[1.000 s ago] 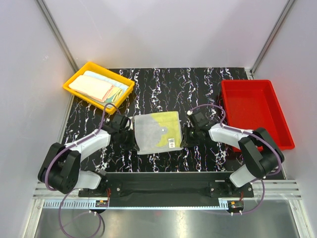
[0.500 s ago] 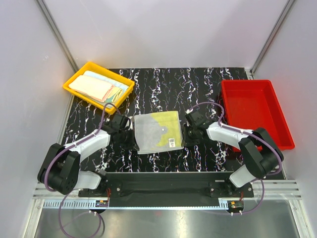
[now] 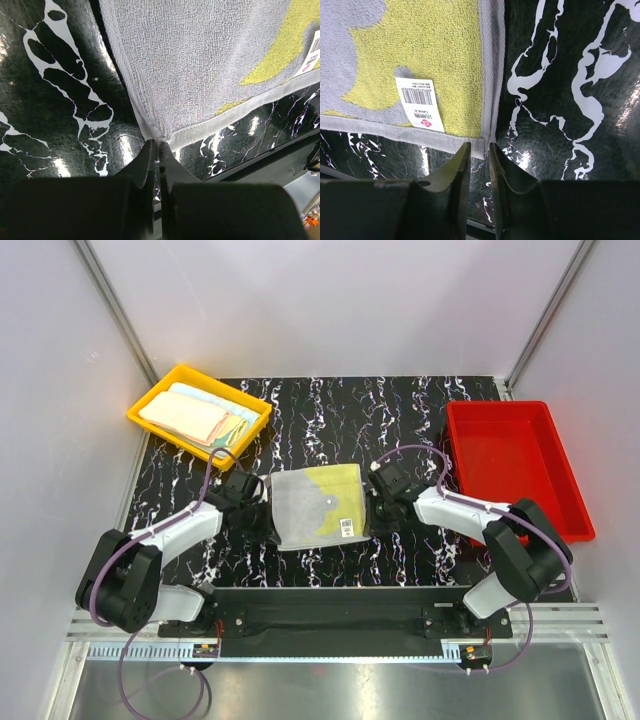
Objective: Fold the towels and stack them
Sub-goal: Fold the towel
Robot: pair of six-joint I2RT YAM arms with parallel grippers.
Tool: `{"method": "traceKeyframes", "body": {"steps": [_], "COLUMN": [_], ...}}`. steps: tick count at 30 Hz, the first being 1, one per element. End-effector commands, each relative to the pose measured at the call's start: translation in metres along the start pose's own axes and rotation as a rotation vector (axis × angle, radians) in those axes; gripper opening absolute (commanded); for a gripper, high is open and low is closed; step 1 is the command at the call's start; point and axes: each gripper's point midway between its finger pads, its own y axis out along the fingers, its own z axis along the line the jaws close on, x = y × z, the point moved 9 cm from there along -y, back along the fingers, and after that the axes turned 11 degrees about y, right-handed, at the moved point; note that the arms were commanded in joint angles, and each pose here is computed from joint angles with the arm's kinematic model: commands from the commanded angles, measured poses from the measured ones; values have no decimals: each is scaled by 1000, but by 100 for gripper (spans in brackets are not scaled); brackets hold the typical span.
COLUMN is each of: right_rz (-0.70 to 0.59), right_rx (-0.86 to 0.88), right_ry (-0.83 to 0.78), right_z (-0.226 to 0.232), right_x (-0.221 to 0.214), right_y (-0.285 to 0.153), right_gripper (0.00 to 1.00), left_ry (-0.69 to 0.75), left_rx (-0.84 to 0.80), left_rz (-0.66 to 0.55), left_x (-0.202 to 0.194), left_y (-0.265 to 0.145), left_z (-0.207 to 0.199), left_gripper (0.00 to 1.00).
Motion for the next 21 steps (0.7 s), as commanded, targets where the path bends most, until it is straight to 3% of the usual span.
{"method": "traceKeyframes", "body": {"steps": [1, 9, 14, 21], "right_rz": [-46, -35, -46, -108], "right_rx": [8, -4, 11, 18], "right_ry": [-2, -12, -22, -67], "right_z": [10, 10, 16, 31], "right_x": [6, 5, 8, 24], "right_y": [2, 7, -3, -37], "right_gripper": [27, 22, 0, 0], "left_ry": [20, 20, 18, 20], "left_rx": [-2, -2, 2, 22], "left_rz": [-51, -55, -64, -127], "left_x": [5, 6, 8, 18], "left_y": [-5, -5, -7, -36], "left_z": [-3, -4, -4, -18], "left_gripper": [0, 0, 0, 0]}}
